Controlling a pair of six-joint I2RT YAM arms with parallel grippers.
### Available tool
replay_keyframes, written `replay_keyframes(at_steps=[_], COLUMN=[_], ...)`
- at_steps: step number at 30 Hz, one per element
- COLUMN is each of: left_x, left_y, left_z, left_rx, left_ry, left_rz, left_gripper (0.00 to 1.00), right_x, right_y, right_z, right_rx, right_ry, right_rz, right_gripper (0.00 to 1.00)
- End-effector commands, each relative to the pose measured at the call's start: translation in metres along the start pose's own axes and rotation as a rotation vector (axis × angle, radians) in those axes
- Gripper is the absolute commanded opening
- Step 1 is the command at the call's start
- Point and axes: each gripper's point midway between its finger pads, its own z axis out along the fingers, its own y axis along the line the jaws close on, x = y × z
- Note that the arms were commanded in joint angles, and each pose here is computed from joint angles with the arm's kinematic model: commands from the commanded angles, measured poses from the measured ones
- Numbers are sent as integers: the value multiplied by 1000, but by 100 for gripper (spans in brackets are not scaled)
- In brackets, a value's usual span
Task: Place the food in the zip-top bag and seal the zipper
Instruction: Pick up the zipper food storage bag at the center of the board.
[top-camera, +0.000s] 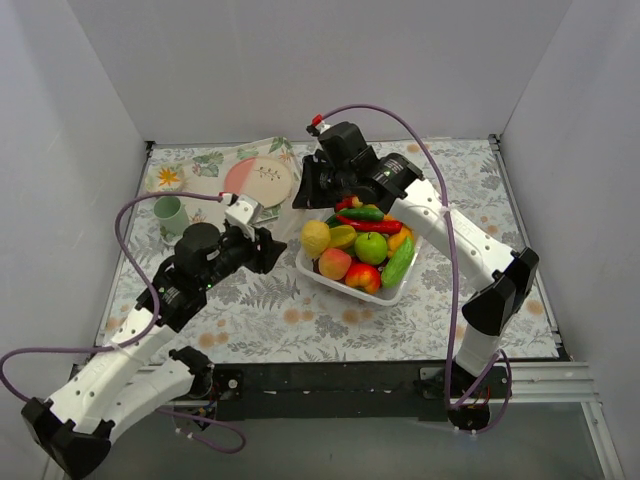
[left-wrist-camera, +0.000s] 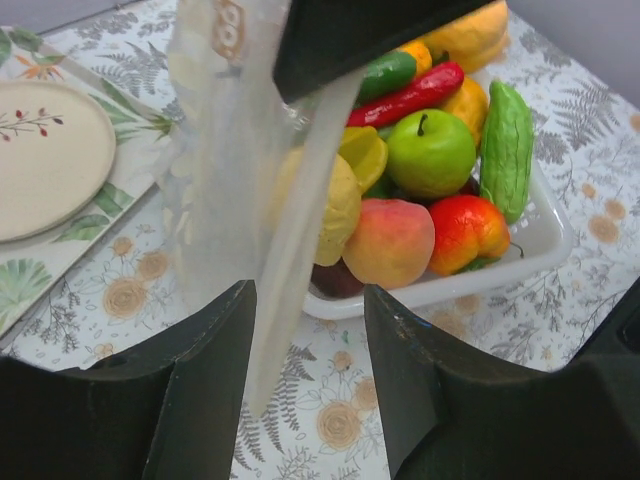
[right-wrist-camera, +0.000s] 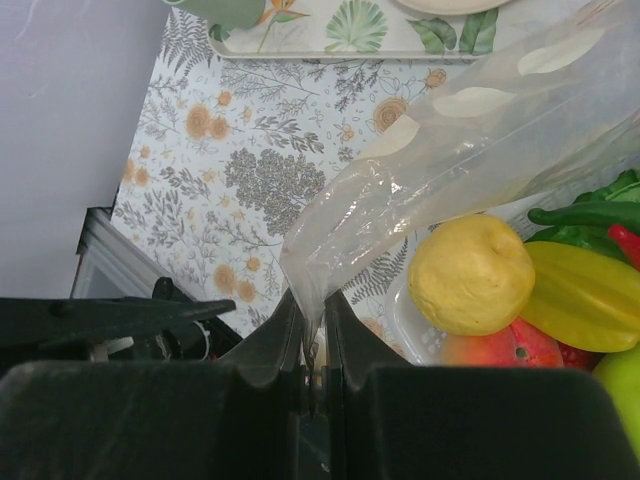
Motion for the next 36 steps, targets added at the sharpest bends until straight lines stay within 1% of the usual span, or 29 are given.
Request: replay_keyframes(at_steps=[1, 2, 3, 5, 8, 9, 12, 14, 18, 23, 24, 25, 27, 29, 31, 32, 36], left_x=[9, 12, 18, 19, 13, 9, 8, 6, 7, 0, 0, 0, 1, 0, -5, -6, -9], left_y=[-22, -17, -25, -21, -10, -2, 12, 14, 14, 13, 14, 17, 20, 20, 15, 14, 18], left_z=[7, 10, 14, 16, 15, 15, 14, 15, 21, 22, 22, 22, 22, 21, 19, 18, 13], left_rx=[34, -15, -3, -39, -105, -150, -229, -240, -246, -246, -254, -270, -290, -287, -264, -260, -281], left_ry=[51, 58, 80, 79, 42, 26, 16, 8, 13, -11, -9, -7, -3, -4, -16, -16, -21], left_rz=[77, 87, 98, 104, 106, 105, 116, 123, 120, 108, 108, 112, 114, 115, 107, 103, 106], left_gripper=[48, 48, 49, 49, 49, 49, 47, 45, 35, 27, 24, 17, 13, 15, 29, 33, 44], right_x=[-8, -8, -9, -10, -9, -8, -6, -3, -1, 2, 2, 3, 3, 3, 3, 4, 5], right_y=[12, 11, 13, 13, 11, 11, 10, 8, 8, 4, 4, 4, 3, 2, 0, -1, -2], right_z=[-10, -10, -11, -12, -13, -13, -14, -15, -16, -17, -17, -18, -17, -19, -19, -19, -18], right_rx=[-58, -61, -66, -71, -64, -63, -61, -60, -62, -51, -51, -50, -51, -45, -36, -32, -33], right_ry=[8, 10, 8, 8, 11, 15, 19, 22, 20, 19, 20, 21, 19, 14, 15, 14, 16], right_rz=[42, 46, 50, 49, 51, 50, 56, 57, 57, 55, 57, 56, 52, 49, 45, 44, 44], right_gripper=[1, 1, 1, 1, 1, 1, 1, 1, 1, 1, 1, 1, 1, 1, 1, 1, 1])
